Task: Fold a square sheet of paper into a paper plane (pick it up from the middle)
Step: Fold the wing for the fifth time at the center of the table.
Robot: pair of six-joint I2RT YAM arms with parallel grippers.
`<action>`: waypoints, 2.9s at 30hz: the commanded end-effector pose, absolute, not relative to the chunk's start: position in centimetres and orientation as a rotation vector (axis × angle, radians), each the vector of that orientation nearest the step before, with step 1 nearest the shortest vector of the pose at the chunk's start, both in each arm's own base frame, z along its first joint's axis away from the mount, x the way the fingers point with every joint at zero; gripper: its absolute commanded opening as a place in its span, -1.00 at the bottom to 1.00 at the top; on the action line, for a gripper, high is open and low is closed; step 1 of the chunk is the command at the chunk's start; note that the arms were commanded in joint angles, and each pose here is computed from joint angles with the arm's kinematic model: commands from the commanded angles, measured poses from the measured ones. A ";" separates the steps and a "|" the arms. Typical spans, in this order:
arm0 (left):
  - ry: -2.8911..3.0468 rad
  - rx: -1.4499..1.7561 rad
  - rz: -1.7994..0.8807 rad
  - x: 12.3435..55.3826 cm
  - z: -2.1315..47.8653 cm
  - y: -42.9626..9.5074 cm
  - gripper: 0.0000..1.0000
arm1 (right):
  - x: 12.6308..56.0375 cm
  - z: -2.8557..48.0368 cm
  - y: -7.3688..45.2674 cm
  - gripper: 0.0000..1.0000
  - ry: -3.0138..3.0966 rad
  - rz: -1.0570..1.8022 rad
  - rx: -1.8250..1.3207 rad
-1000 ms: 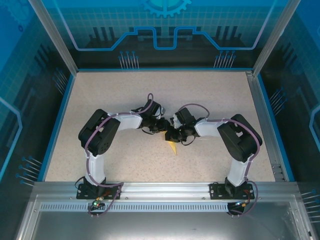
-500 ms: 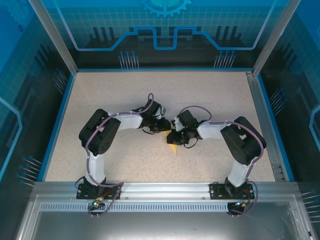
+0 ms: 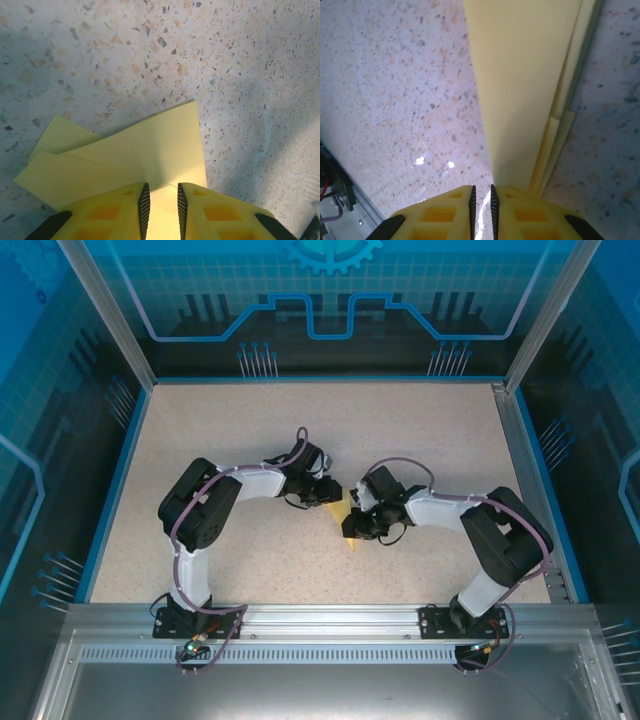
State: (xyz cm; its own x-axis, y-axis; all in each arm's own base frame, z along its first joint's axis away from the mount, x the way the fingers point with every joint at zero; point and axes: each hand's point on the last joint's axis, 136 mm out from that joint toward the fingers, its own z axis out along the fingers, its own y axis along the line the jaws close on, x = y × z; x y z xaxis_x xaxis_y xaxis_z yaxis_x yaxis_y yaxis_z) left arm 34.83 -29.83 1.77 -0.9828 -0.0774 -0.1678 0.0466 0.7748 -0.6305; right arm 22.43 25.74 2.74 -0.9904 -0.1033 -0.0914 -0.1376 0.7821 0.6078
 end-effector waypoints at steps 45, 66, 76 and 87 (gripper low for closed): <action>2.895 -0.089 -0.878 33.8 -1.2 -28.2 -0.48 | 16.8 1.2 23.0 -0.62 2.970 1.210 -0.203; 2.835 -0.097 -0.997 34.1 1.7 -29.3 -0.38 | 21.7 -1.5 24.2 -0.65 2.996 1.071 -0.064; 2.689 -0.059 -1.150 34.0 9.0 -30.8 -0.24 | 20.8 -2.8 23.5 -0.76 3.016 1.043 -0.016; 2.770 -0.163 -1.118 32.0 4.2 -31.1 -0.45 | 21.3 -2.0 23.4 -0.78 3.000 1.020 -0.021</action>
